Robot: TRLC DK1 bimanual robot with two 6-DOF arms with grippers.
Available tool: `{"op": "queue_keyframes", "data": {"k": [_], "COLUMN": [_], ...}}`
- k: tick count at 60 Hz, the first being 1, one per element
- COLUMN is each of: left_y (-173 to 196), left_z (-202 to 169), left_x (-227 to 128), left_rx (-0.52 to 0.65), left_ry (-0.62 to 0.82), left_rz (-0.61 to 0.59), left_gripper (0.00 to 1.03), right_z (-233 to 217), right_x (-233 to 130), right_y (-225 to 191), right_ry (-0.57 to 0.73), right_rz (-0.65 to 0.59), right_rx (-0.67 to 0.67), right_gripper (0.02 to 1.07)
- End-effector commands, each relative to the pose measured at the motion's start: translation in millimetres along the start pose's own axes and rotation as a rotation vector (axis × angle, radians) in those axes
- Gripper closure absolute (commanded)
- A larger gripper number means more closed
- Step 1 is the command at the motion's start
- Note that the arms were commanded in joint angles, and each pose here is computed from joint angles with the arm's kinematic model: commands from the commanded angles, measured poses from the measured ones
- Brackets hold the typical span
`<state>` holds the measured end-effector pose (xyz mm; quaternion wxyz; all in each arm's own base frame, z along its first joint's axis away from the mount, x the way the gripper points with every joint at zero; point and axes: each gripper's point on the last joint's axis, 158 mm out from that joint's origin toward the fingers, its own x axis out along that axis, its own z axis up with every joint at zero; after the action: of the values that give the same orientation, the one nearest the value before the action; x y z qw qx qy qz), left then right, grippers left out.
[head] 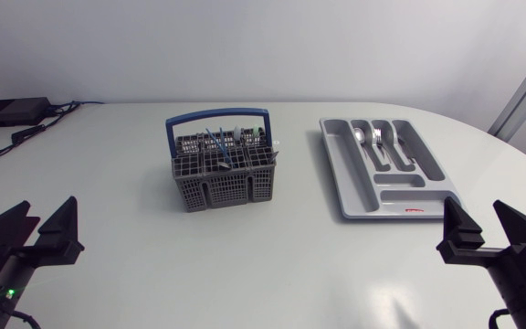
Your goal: Unload the cutlery basket into the drawer organizer.
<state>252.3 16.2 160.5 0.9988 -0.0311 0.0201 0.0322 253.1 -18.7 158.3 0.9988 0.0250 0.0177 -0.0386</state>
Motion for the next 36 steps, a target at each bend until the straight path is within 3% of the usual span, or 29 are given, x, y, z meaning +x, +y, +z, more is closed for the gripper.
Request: {"op": "queue_keyframes", "data": {"k": [1,26,36], "left_y": [4,5,2], "left_z": [-2,-1,46], "left_x": [0,0,-9], "left_rx": [-0.027,-0.027,-0.028], "left_ry": [-0.001,-0.001,-0.082], "left_rz": [0.018,0.023,0.013], "left_gripper": [0.04,0.04,0.05], "right_z": [-6,-5,16], "right_x": [1,1,-2], "right_y": [2,0,2], "right_ry": [0.003,0.001,-0.043], "right_rz": [0.008,-0.001,0.006], "right_rx": [0.015,0.015,0.022], "right_gripper": [0.06,0.06,0.06]}}
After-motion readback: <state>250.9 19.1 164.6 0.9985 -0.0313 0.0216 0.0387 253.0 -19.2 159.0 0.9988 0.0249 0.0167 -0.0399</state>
